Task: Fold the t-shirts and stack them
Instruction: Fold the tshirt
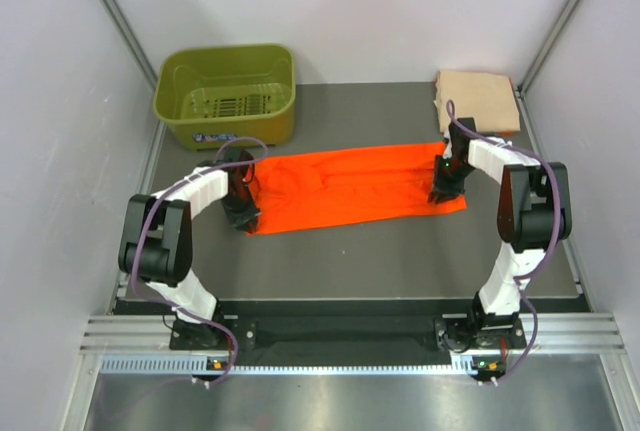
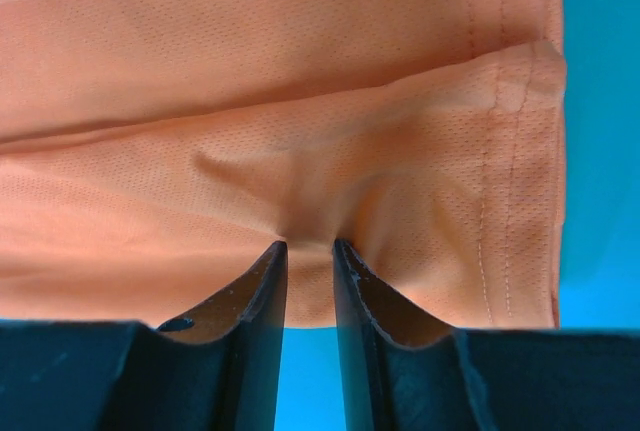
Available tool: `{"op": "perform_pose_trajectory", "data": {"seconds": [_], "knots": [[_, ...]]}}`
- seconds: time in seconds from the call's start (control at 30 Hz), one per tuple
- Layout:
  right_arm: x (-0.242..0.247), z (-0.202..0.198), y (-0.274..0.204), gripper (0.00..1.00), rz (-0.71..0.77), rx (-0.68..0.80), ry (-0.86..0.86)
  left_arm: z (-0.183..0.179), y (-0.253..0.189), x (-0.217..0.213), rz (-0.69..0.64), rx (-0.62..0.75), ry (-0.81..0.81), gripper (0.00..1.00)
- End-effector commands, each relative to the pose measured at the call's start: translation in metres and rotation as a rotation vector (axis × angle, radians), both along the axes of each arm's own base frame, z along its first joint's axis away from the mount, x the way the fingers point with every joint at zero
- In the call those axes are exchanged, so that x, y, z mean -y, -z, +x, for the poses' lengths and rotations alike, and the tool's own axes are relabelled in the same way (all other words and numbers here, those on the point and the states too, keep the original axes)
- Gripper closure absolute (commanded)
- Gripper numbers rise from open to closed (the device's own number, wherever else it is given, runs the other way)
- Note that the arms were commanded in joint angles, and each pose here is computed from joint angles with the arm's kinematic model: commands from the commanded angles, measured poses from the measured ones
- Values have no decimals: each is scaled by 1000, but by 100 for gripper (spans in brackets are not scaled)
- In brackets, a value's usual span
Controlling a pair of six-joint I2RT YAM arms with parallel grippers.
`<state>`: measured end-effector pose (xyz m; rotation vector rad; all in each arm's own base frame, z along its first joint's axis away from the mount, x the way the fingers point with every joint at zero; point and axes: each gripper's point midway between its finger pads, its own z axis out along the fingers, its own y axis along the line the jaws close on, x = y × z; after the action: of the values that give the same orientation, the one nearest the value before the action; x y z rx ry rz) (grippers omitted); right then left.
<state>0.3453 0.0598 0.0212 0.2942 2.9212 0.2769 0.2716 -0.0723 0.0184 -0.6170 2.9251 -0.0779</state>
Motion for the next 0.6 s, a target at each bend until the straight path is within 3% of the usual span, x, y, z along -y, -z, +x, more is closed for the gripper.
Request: {"op": "perform_pose_trajectory", "data": {"seconds": [0.0, 0.17, 0.4, 0.57], "knots": [[20, -10, 9, 73, -70, -15, 1, -12, 3, -26, 78, -39, -99, 81], [21, -8, -8, 72, -76, 26, -9, -4, -17, -28, 69, 12, -104, 81], [6, 31, -45, 67, 1, 128, -4, 24, -65, -5, -69, 195, 5, 80], [6, 45, -44, 62, 3, 118, 2, 49, -76, 12, -156, 287, 30, 78]]}}
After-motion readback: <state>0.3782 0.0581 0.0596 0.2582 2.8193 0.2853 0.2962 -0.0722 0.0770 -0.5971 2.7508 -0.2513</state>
